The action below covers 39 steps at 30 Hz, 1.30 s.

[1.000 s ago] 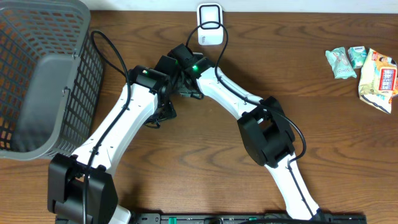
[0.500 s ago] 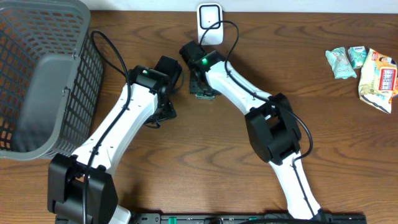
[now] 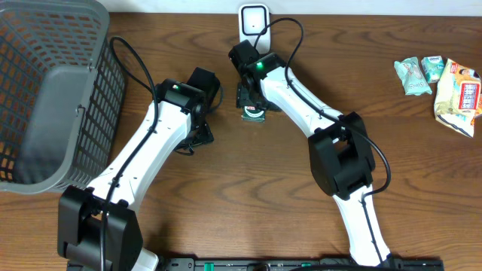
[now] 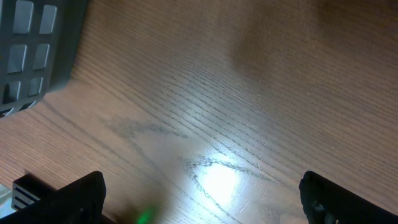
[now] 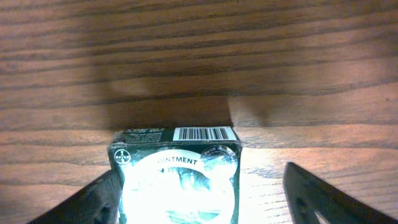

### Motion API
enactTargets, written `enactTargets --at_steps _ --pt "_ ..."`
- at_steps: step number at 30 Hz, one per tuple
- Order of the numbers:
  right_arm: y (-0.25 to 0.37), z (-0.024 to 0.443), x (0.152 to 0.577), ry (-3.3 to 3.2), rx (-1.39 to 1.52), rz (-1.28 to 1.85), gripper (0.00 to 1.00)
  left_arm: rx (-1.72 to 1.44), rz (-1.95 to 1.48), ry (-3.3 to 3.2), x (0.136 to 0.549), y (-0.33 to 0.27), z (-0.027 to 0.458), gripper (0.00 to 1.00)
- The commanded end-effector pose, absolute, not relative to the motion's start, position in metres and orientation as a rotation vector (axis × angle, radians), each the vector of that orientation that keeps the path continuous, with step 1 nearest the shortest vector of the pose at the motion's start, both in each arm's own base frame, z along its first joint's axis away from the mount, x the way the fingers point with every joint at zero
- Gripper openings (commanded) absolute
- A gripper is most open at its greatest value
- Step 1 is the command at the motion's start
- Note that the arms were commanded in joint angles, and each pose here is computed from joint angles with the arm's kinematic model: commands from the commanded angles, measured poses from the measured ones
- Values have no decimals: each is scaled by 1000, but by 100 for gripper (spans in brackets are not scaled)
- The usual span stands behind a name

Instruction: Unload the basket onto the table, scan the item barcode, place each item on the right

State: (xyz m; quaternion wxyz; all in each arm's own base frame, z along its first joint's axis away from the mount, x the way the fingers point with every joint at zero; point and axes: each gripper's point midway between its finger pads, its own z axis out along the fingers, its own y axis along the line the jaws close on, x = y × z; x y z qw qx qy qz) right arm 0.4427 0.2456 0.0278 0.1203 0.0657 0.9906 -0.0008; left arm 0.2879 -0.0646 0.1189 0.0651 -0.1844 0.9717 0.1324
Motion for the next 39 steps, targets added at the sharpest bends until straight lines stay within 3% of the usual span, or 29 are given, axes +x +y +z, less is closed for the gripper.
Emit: enactTargets --at_steps 1,8,16,39 --pt "251 43 442 2881 187 56 87 -570 425 2922 286 -60 120 97" --pt "261 41 443 2868 167 75 91 -570 425 2922 286 -60 120 98" --pt "262 34 443 2859 170 36 81 -570 425 2922 286 -60 120 98" --pt "254 8 433 2893 171 2 80 -570 425 2922 286 -60 120 98"
